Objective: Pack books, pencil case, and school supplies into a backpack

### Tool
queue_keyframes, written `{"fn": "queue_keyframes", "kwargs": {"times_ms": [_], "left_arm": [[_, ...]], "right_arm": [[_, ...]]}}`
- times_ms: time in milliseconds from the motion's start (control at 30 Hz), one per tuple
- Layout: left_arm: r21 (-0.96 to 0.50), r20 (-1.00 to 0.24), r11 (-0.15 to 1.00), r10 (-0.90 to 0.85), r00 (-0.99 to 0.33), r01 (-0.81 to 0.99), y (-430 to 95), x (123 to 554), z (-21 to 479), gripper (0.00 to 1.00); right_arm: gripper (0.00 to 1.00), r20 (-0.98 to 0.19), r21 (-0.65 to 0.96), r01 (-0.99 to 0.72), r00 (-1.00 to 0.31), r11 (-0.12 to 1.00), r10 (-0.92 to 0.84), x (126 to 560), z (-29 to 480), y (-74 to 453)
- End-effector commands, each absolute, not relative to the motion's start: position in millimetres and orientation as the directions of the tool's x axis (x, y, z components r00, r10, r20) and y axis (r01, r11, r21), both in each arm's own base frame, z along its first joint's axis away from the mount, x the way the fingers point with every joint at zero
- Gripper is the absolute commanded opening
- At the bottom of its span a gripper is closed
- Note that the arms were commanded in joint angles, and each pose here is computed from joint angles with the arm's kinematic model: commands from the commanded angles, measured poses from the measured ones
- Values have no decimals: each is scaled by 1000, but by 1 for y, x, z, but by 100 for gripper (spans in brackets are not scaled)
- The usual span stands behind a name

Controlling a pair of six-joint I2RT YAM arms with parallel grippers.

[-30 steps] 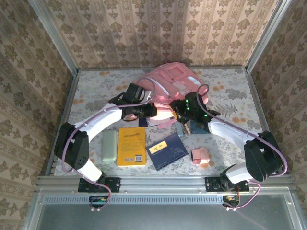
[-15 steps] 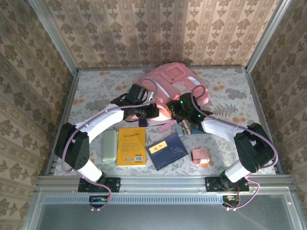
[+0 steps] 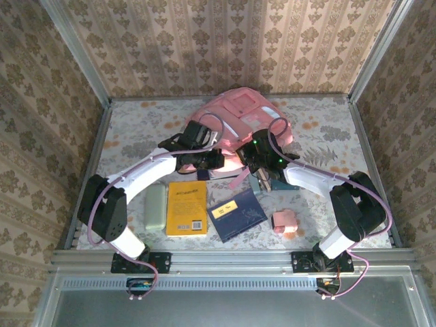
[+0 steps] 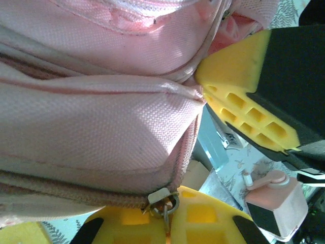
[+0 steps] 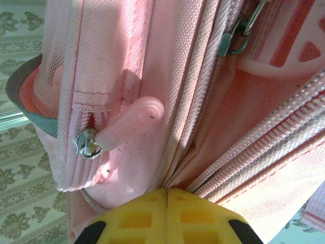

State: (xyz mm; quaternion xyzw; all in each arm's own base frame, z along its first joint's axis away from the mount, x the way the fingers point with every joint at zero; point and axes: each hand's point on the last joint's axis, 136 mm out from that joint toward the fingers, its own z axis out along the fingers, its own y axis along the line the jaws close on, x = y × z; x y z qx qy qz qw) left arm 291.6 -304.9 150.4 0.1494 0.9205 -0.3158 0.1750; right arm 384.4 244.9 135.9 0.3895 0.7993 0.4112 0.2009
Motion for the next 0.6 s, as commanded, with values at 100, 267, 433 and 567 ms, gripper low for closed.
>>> {"fn": "queue_keyframes", "kwargs": {"times_ms": [100, 267, 433, 567], "left_arm": [[-497, -495, 753, 162, -854, 431, -293, 298, 188, 0], [-482, -484, 773, 156, -861, 412, -282, 301, 184, 0], [-489, -482, 765, 162, -861, 418, -282, 299, 185, 0], [-502, -492, 751, 160, -856, 428, -286, 300, 192, 0]], "right_arm": [[0, -80, 756, 504, -562, 418, 823, 384, 124, 211], [0, -99, 748, 510, -548, 425, 831, 385, 124, 201], [0, -92, 750, 506, -559, 427, 824, 386, 123, 198], [0, -72, 770, 481, -588, 420, 805, 384, 126, 203]]}}
